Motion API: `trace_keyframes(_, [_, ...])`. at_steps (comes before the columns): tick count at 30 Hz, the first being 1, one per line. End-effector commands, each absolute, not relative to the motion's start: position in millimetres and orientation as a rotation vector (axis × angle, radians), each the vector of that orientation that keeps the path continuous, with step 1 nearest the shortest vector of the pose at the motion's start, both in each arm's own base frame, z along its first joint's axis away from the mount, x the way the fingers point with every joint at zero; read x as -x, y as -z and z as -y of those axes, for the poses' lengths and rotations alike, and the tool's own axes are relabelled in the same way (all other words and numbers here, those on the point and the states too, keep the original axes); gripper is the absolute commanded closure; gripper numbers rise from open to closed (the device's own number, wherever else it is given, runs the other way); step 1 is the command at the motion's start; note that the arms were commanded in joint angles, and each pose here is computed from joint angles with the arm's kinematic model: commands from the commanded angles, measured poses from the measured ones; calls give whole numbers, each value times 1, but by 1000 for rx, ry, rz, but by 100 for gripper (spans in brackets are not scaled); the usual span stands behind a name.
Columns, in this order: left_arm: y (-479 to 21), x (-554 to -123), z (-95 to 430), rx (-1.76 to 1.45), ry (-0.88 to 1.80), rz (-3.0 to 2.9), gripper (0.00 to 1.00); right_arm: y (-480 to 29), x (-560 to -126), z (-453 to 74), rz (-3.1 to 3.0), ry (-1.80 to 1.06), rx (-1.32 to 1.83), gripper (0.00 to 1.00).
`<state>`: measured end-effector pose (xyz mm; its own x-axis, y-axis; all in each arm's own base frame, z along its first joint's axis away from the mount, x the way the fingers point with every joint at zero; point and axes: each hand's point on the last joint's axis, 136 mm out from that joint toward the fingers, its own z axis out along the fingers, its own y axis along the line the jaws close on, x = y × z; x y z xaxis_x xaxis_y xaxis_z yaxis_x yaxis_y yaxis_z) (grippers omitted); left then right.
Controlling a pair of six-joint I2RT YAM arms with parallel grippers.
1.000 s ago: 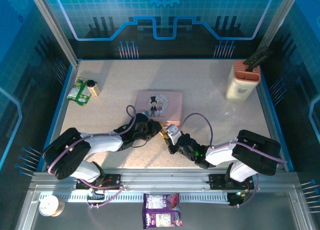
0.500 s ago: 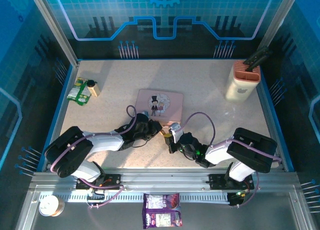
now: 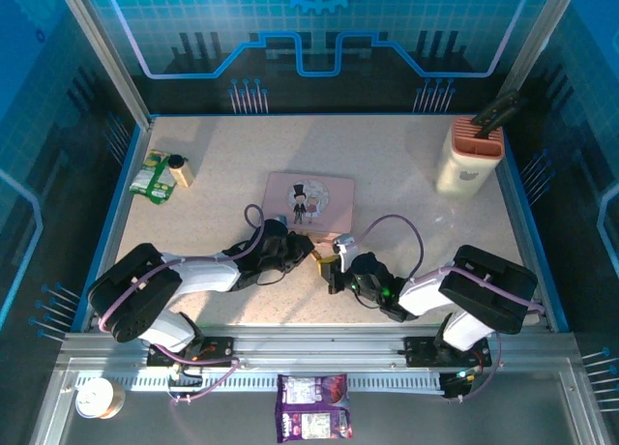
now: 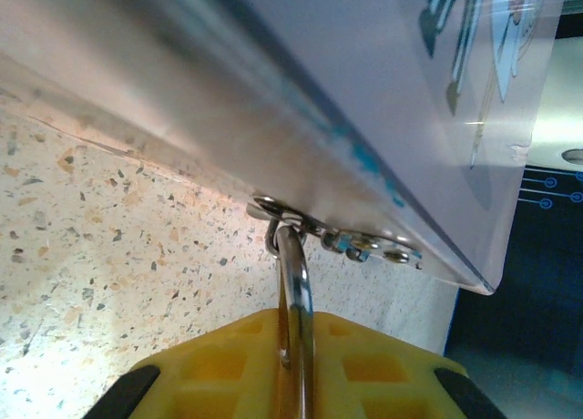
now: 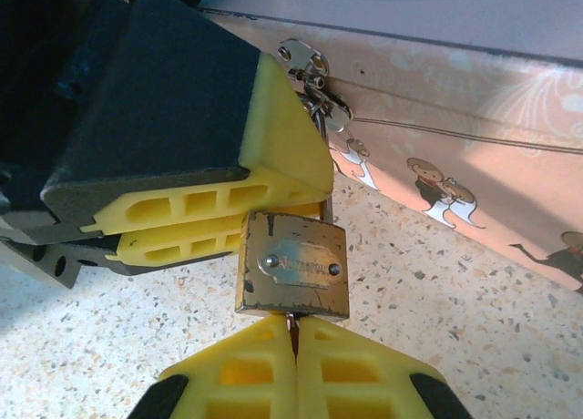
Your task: Unlock the padlock with the key
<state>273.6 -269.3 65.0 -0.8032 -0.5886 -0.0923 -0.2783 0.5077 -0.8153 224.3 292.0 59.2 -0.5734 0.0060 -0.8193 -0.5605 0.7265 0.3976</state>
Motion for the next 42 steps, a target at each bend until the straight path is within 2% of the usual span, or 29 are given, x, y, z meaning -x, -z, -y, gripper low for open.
trace_keyframes(1, [-99,-284,289,660,1347,-2313,85,-71,-231,-295,-2043,-922,304,100])
trace_keyframes(12, [-99,-285,289,661,1341,-2316,82,-59,-240,-281,-2108,-974,115,100])
trace_keyframes(25, [-93,-283,280,695,1279,-2340,67,-55,-242,-279,-2053,-1188,-33,100])
trace_keyframes(42, [-84,-284,268,725,1217,-2354,62,-38,-240,-265,-2090,-1122,-72,100])
